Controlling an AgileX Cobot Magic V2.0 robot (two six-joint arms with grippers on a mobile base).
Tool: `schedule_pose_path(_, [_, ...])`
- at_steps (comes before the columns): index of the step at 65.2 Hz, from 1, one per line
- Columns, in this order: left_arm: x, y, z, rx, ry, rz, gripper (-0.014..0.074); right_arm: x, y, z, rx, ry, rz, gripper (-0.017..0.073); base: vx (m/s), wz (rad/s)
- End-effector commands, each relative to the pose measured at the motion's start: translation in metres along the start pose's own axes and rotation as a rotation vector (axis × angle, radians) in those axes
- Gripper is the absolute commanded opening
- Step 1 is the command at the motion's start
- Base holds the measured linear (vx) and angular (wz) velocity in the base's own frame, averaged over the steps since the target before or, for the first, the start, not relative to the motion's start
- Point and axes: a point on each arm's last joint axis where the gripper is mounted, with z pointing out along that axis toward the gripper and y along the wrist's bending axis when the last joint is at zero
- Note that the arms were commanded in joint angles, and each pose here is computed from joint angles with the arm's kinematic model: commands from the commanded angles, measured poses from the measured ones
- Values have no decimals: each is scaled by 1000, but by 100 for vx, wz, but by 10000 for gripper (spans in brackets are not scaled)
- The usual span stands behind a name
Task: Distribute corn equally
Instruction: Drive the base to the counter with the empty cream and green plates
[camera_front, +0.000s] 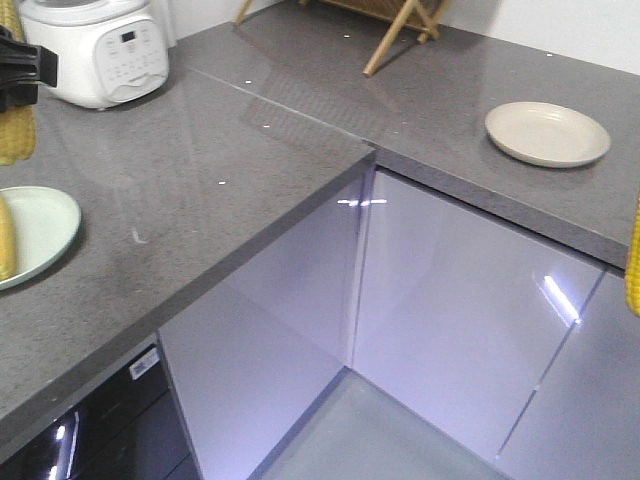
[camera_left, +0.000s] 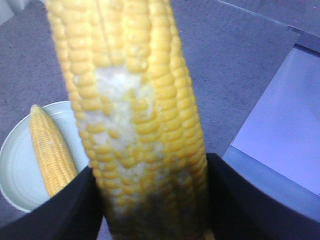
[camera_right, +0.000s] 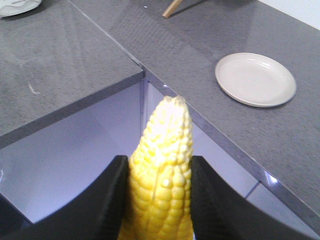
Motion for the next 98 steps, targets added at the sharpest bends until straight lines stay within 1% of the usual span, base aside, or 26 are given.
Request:
schedule_pose_path(1, [-9, 4, -16, 13, -107, -12, 128, -11, -2, -10, 14, -106, -5, 98, 0, -32])
schedule_pose_path(60, [-9, 4, -16, 13, -107, -12, 128, -11, -2, -11, 14, -108, -5, 98, 1, -38])
schedule_pose_path(98, [-9, 4, -16, 13, -107, -12, 128, -11, -2, -11, 14, -108, -5, 98, 6, -26])
